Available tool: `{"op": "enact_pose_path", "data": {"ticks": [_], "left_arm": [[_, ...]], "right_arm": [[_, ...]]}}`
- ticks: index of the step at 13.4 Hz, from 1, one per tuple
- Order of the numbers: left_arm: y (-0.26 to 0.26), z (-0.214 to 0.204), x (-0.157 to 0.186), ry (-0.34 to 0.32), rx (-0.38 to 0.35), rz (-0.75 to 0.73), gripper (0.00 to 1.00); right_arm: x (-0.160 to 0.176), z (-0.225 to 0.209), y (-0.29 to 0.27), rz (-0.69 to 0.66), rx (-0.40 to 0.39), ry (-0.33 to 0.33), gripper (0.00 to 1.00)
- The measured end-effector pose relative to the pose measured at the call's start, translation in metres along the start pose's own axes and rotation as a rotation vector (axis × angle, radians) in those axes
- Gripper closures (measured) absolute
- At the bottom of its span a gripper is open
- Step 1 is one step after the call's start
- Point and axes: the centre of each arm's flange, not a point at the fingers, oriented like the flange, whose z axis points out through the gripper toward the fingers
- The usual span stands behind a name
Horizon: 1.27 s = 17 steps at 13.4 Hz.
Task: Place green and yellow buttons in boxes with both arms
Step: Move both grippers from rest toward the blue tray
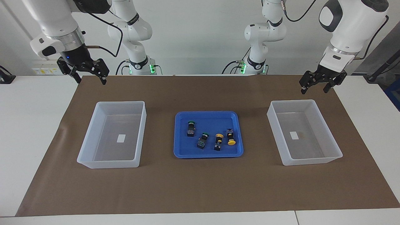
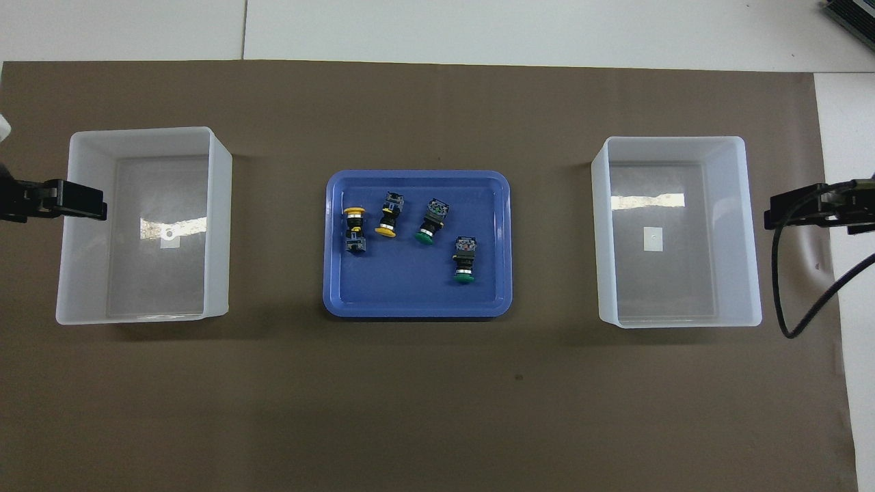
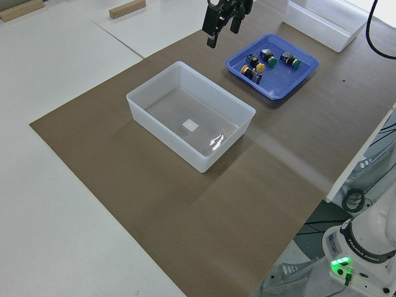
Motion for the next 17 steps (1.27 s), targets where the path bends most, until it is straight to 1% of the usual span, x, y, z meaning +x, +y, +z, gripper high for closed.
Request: {"op": "enact_pose_path", "data": {"ticks": [10,12,13,15,17], "left_arm": [[-0.002,0.0,0.0,0.0,0.0,-0.003,0.0],[0.001,0.0,0.0,0.001,0.0,0.001,0.0],[0.005,0.0,0.0,0.003,0.0,0.009,0.0],[0.025,0.007,0.002,0.031,-0.004,0.045,0.0],[0.064,0.023,-0.001,0.044,-0.01,0.103,0.0]], "right_arm": [[-0.002,0.0,0.005,0.008,0.001,-0.008,0.0],[-0.002,-0.001,0.005,-0.014,0.0,-0.006,0.0],[-0.002,-0.002,0.003,-0.039,-0.003,-0.004,0.0],[-0.002,-0.001,0.0,-0.056,-0.004,-0.001,0.0],[0.005,0.008,-0.022,-0.084,-0.003,0.009,0.0]]}}
